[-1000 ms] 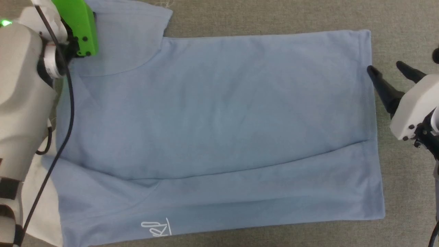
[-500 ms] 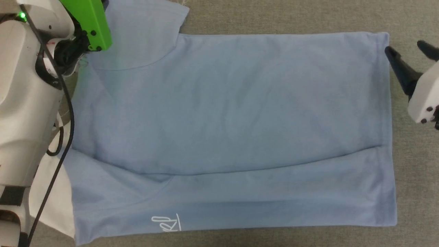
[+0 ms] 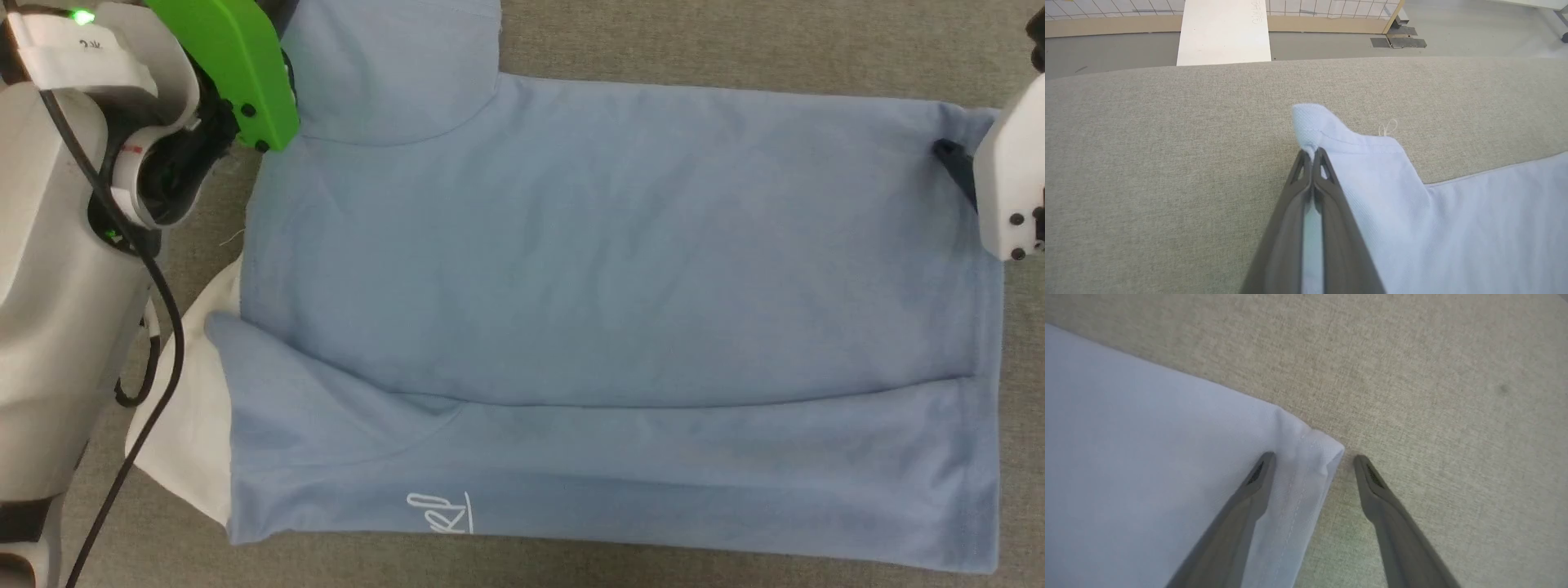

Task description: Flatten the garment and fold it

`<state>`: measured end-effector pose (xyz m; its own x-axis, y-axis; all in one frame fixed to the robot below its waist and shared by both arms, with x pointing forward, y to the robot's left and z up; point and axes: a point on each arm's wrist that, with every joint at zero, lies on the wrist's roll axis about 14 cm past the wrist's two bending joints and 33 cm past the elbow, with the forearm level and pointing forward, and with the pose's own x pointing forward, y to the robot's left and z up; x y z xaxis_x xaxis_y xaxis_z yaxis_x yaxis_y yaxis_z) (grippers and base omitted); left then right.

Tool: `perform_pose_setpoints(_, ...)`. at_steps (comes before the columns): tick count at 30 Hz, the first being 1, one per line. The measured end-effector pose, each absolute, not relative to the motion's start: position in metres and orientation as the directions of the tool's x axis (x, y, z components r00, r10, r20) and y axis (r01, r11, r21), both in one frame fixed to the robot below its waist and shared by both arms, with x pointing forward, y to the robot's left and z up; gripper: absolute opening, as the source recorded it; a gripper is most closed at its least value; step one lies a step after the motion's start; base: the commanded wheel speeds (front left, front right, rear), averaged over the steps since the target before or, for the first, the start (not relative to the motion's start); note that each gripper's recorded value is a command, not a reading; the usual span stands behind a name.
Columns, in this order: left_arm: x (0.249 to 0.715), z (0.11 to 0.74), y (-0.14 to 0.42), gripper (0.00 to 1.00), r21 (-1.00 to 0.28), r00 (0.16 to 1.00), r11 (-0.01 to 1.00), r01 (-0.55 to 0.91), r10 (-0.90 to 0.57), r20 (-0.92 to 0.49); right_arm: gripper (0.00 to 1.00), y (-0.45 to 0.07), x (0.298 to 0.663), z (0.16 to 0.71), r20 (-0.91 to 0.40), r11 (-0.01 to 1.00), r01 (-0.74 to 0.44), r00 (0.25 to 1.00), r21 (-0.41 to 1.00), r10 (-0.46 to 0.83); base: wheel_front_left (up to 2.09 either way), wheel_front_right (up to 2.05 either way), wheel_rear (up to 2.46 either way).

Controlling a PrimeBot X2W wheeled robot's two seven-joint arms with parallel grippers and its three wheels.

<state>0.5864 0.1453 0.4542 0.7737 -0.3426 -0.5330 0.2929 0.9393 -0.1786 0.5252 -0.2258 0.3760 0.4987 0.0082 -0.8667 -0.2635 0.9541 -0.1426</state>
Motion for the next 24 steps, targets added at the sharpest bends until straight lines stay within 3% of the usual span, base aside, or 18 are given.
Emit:
perform_pose_setpoints(1,0.585,0.456,0.145,0.0,-0.177,0.776,0.939,0.296,-0.345,-0.528,0.0,-0.225,0.526,0.376,-0.869,0.954,-0.264,0.495,-0.138,0.011,0.0,0.0,0.0)
perform_pose_setpoints(5,0.578,0.472,0.145,0.0,-0.172,0.802,0.935,0.309,-0.354,-0.482,0.0,-0.217,0.532,0.388,-0.84,0.958,-0.263,0.54,-0.112,0.05,0.0,0.0,0.0)
perform_pose_setpoints(10,0.555,0.493,0.145,0.0,-0.229,0.82,0.922,0.314,-0.384,-0.424,0.0,-0.211,0.538,0.424,-0.732,0.964,-0.249,0.674,-0.094,0.103,0.0,0.0,0.0)
perform_pose_setpoints(24,0.428,0.491,0.193,0.0,-0.389,0.861,0.92,0.048,-0.236,-0.45,0.0,-0.225,0.451,0.438,-0.694,0.989,-0.148,0.711,0.01,0.113,0.0,0.0,0.0)
